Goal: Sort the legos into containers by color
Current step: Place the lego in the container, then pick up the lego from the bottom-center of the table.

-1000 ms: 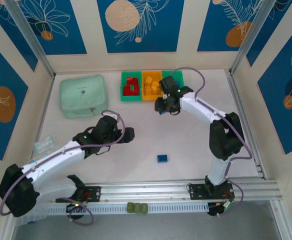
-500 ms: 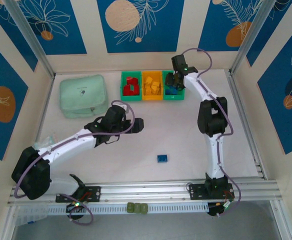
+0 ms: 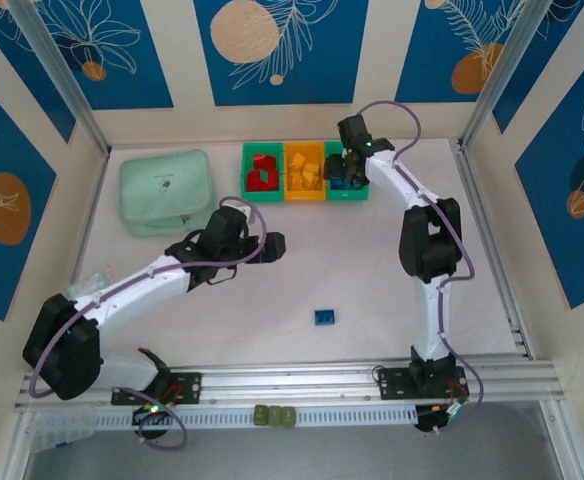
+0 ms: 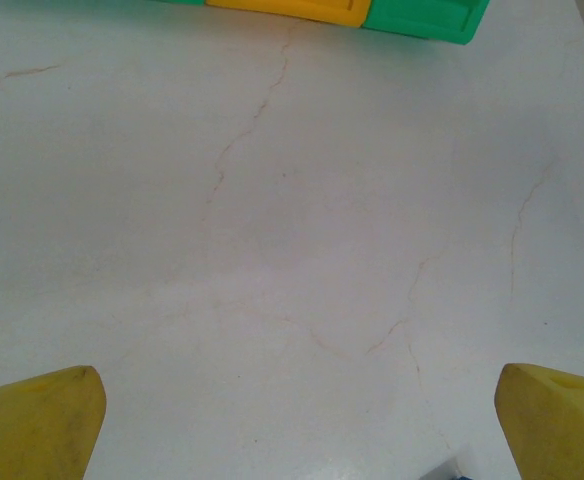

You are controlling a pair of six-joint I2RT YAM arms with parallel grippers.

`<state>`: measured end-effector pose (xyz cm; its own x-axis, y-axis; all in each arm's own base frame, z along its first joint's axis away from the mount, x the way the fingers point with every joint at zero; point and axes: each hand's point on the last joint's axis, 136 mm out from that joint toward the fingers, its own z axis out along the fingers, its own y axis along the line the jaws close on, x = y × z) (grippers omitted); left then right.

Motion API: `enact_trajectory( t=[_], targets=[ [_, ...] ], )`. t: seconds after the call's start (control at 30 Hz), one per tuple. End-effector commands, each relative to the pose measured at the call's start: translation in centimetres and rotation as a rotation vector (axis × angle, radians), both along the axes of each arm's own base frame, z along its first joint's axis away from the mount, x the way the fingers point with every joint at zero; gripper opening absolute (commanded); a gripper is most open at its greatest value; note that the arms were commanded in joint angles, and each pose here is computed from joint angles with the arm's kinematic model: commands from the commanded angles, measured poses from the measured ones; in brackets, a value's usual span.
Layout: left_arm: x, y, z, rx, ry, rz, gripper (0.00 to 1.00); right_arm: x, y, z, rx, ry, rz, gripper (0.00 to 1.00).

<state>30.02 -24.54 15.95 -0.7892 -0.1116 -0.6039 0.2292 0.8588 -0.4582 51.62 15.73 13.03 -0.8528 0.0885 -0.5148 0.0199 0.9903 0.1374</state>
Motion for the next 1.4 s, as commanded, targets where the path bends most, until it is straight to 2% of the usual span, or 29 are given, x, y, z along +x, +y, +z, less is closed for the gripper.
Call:
enact_trajectory(
  t=[0.0, 0.23, 0.4, 0.63, 0.8, 0.93, 1.13, 1.37],
  targets=[
    [-0.7, 0.8, 1.3, -0.002, -0.021, -0.022, 0.99, -3.1, 2.4, 3.2, 0.075, -0.04, 0.067, 0.72],
    [-2.8, 2.6, 1.1, 0.02, -0.01, -0.023, 0.99, -10.9, 4.5, 1.8, 0.056, 0.064, 0.153, 0.74],
    [-4.5, 4.1, -0.5, 0.045, 0.018, -0.011, 0.99, -16.8, 5.4, 0.0, 0.012, 0.147, 0.197, 0.75],
    [-6.6, 6.2, -1.7, 0.069, 0.042, 0.009, 0.99, -25.8, 6.5, -3.6, -0.034, 0.301, 0.211, 0.77],
    [-7.7, 7.6, -2.7, 0.093, 0.06, 0.043, 0.99, -30.4, 7.2, -6.0, -0.069, 0.367, 0.214, 0.81],
    [-8.3, 8.3, -3.3, 0.092, 0.074, 0.064, 0.99, -32.4, 5.8, -7.6, -0.14, 0.387, 0.162, 0.83],
    [-8.6, 8.5, -4.0, 0.072, 0.088, 0.085, 0.99, -34.6, 5.3, -9.4, -0.132, 0.446, 0.13, 0.84],
    [-8.7, 8.5, -4.1, 0.056, 0.087, 0.091, 0.99, -35.3, 6.3, -10.5, -0.127, 0.465, 0.142, 0.74]
  ],
)
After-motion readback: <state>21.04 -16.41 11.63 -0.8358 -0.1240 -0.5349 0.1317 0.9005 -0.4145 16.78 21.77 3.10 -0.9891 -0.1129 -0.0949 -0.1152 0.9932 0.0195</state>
